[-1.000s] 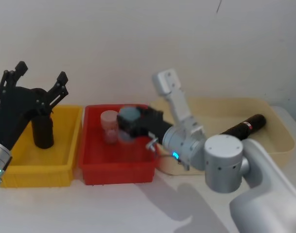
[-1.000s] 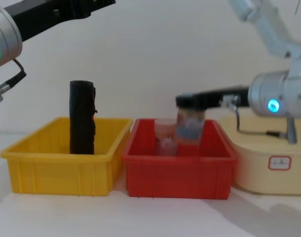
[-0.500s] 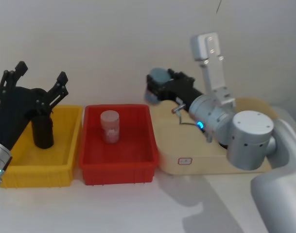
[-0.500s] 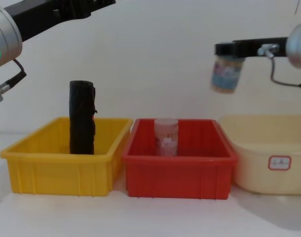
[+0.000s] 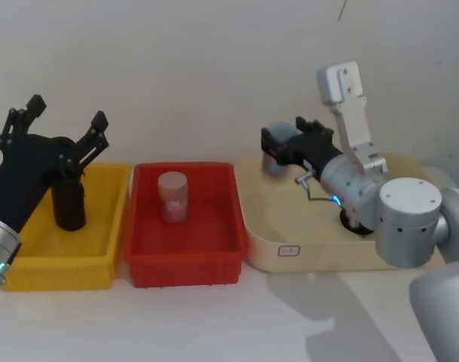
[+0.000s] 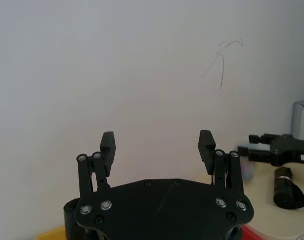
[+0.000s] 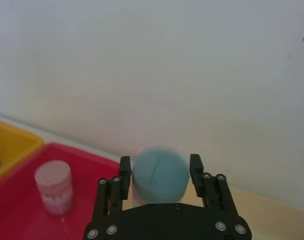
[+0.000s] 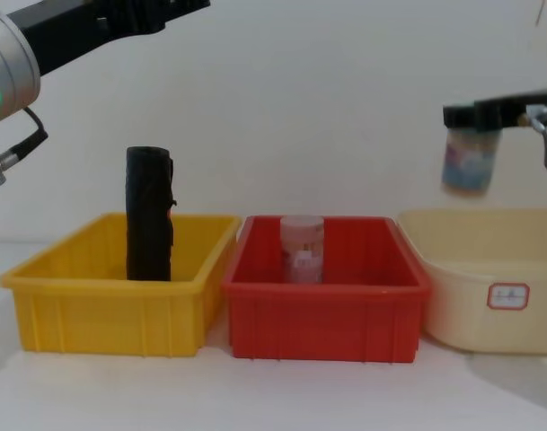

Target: Pick up the garbage bag with the one hand and transfer it to the other hand.

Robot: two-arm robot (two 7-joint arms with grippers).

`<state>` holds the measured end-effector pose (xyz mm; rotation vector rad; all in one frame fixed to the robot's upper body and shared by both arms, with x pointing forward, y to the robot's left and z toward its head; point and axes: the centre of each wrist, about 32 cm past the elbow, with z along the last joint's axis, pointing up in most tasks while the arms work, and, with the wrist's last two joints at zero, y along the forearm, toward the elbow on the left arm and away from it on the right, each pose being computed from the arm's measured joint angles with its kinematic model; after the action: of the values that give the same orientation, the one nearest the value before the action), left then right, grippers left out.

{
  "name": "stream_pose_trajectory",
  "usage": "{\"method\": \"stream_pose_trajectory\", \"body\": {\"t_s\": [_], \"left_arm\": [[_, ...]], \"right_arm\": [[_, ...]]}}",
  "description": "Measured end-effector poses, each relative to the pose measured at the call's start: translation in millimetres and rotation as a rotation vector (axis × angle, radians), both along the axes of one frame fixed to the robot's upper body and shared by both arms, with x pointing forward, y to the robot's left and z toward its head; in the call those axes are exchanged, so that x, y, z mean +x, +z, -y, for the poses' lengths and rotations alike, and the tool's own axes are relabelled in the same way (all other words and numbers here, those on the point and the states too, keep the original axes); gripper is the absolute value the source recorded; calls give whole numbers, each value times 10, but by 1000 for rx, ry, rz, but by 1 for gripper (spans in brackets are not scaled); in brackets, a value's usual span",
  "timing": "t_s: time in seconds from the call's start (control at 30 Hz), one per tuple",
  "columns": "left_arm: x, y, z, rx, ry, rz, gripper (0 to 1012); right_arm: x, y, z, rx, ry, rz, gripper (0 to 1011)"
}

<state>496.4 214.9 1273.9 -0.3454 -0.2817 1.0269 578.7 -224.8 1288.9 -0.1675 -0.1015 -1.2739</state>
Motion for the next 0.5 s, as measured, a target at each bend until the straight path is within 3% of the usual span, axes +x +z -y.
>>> {"method": "stream_pose_trajectory", "body": {"t_s": [0.33,0.5], "left_arm": [[0,0,0,0,0,0,1000],[0,0,0,0,0,0,1000]], "right_arm": [[-20,-133,55,-51,-21,-36,980],[-57,-163,77,-50,-26,-40,1001]]}}
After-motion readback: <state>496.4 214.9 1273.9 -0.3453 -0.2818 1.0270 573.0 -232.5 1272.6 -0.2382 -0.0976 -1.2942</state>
